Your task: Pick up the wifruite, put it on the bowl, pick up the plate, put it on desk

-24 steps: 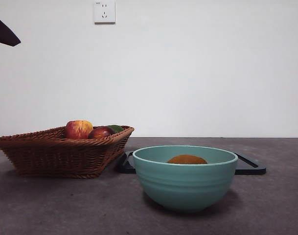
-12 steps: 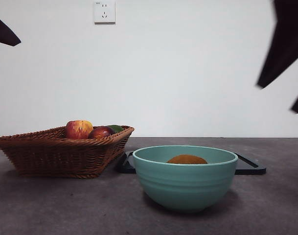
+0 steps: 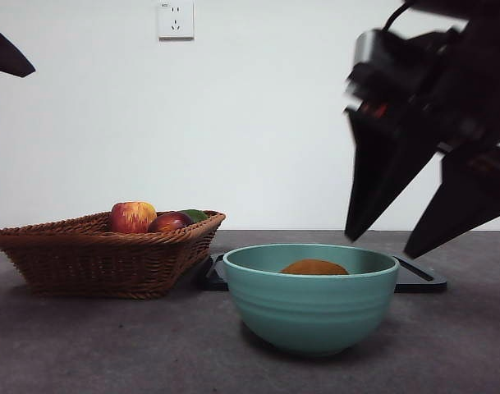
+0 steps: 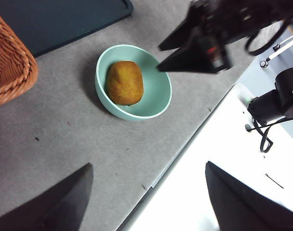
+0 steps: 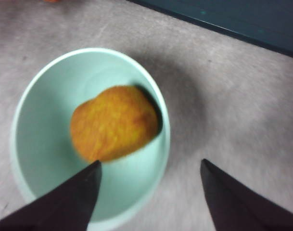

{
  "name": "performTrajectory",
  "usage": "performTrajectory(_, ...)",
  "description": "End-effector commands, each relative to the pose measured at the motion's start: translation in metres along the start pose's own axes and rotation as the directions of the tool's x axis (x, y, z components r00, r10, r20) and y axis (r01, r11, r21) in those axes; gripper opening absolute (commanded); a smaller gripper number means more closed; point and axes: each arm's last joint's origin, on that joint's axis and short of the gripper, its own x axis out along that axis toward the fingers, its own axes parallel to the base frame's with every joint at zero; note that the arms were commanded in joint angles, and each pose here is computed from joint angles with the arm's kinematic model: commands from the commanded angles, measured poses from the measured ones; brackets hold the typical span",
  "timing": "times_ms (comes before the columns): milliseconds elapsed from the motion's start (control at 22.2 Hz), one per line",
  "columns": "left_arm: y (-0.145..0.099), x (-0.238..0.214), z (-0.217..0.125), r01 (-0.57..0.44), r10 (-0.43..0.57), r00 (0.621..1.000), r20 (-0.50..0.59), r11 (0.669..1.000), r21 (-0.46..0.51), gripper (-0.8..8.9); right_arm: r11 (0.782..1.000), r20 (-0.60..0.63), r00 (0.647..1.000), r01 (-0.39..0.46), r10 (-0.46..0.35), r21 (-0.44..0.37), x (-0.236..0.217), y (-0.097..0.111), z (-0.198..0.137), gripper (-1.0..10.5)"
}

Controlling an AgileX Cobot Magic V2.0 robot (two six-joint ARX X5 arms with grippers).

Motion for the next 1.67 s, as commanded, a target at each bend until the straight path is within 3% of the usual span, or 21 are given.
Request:
performTrajectory(45, -0.002, -0.001, 0.003, 0.009, -0.009, 1.000, 0.008, 1.000, 0.022, 3.72, 0.999, 0.001, 0.999, 0.034, -0.034, 0.010, 0.011, 0.005, 0.002, 1.8)
performTrajectory(180, -0.002, -0.001, 0.003, 0.009, -0.009, 1.000, 0.007, 1.000, 0.022, 3.72, 0.996, -0.005, 0.996, 0.086, -0.086, 0.010, 0.021, 0.006, 0.001, 1.7)
performTrajectory(586, -0.002, -0.001, 0.003, 0.009, -0.009, 1.000, 0.008, 1.000, 0.022, 3.72, 0.995, -0.027, 0.995, 0.095, -0.094, 0.013, 0.035, 0.004, 0.002, 0.5)
performTrajectory(631, -0.002, -0.001, 0.003, 0.009, -0.009, 1.000, 0.007, 1.000, 0.022, 3.72, 0.996, -0.019, 0.996, 0.091, -0.091, 0.012, 0.035, 0.005, 0.002, 0.0)
performTrajectory(1081, -0.002, -0.001, 0.003, 0.009, -0.009, 1.000, 0.008, 1.000, 0.022, 3.72, 0.999, 0.135, 0.990, 0.047, -0.049, 0.017, 0.005, 0.013, 0.040, 0.1)
performTrajectory(1306, -0.002, -0.001, 0.003, 0.009, -0.009, 1.000, 0.008, 1.000, 0.022, 3.72, 0.994, 0.212, 0.972, 0.088, -0.099, 0.062, -0.009, -0.007, 0.078, 0.1)
performTrajectory(1667, -0.002, -0.001, 0.003, 0.009, -0.009, 1.000, 0.008, 1.000, 0.022, 3.72, 0.987, 0.187, 0.971, 0.133, -0.149, 0.093, 0.020, -0.038, 0.121, 0.1)
